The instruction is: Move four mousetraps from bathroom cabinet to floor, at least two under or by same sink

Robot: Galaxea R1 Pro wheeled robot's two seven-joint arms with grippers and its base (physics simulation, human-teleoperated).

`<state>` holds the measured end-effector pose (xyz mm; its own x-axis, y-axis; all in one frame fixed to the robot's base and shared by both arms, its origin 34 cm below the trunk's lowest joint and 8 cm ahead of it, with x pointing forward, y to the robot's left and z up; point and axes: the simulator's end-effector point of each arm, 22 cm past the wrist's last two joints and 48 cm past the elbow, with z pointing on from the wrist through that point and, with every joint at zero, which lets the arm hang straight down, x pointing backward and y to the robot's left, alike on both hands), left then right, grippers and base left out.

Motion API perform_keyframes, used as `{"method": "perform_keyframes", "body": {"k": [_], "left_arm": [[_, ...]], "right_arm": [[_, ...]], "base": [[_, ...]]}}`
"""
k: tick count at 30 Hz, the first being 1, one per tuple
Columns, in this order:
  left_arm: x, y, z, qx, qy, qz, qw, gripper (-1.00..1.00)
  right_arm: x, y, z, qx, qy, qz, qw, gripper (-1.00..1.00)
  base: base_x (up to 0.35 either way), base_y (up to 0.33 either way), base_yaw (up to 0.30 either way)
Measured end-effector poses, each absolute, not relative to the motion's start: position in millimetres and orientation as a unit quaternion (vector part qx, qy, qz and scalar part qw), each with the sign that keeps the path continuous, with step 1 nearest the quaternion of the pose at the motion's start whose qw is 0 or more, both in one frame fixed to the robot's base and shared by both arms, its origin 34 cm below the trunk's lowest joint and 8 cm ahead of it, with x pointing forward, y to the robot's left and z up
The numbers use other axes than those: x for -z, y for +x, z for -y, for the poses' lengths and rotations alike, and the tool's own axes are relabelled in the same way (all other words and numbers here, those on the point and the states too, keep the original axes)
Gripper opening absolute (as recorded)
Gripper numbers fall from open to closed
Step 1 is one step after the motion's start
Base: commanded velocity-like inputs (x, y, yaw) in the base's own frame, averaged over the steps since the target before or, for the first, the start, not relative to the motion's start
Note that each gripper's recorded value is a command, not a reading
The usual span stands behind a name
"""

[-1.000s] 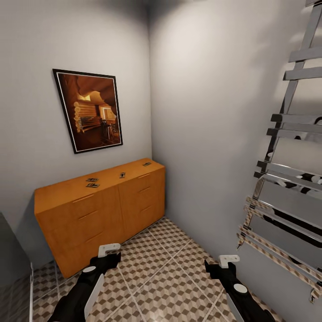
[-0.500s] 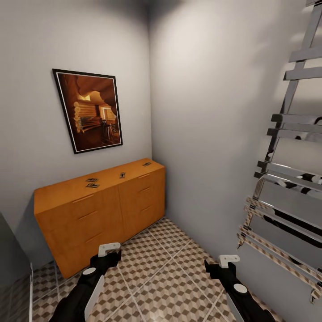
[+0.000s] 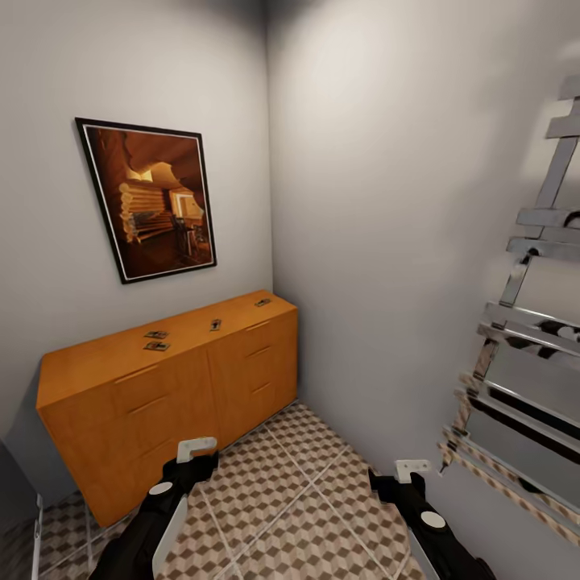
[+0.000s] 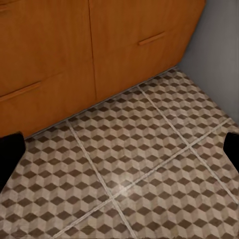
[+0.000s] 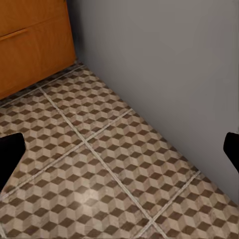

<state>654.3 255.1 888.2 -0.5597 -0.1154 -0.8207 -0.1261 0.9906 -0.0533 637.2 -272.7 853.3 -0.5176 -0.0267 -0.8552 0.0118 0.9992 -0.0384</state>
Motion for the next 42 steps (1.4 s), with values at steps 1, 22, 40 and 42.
{"method": "perform_keyframes", "body": {"k": [1, 22, 40, 42], "left_arm": [[-888.2, 654.3, -255.2, -0.006, -0.068, -0.883, 0.464, 1.00], [-889.0, 655.5, -256.8, -0.007, -0.068, -0.881, 0.467, 1.00], [-888.9, 655.3, -257.7, -0.009, -0.069, -0.881, 0.467, 1.00], [-888.8, 655.2, -257.8, -0.009, -0.069, -0.881, 0.467, 1.00]], "right_arm": [[-853.3, 637.2, 272.7, 0.020, -0.004, -0.871, 0.491, 1.00], [-852.7, 637.4, 272.4, 0.020, -0.005, -0.871, 0.491, 1.00], [-852.5, 637.3, 271.4, 0.018, -0.006, -0.871, 0.490, 1.00], [-852.2, 637.1, 271.0, 0.017, -0.006, -0.872, 0.490, 1.00]], "base": [[0.331, 0.000, 0.000], [0.166, 0.000, 0.000], [0.143, 0.058, 0.000], [0.015, 0.005, 0.000]]}}
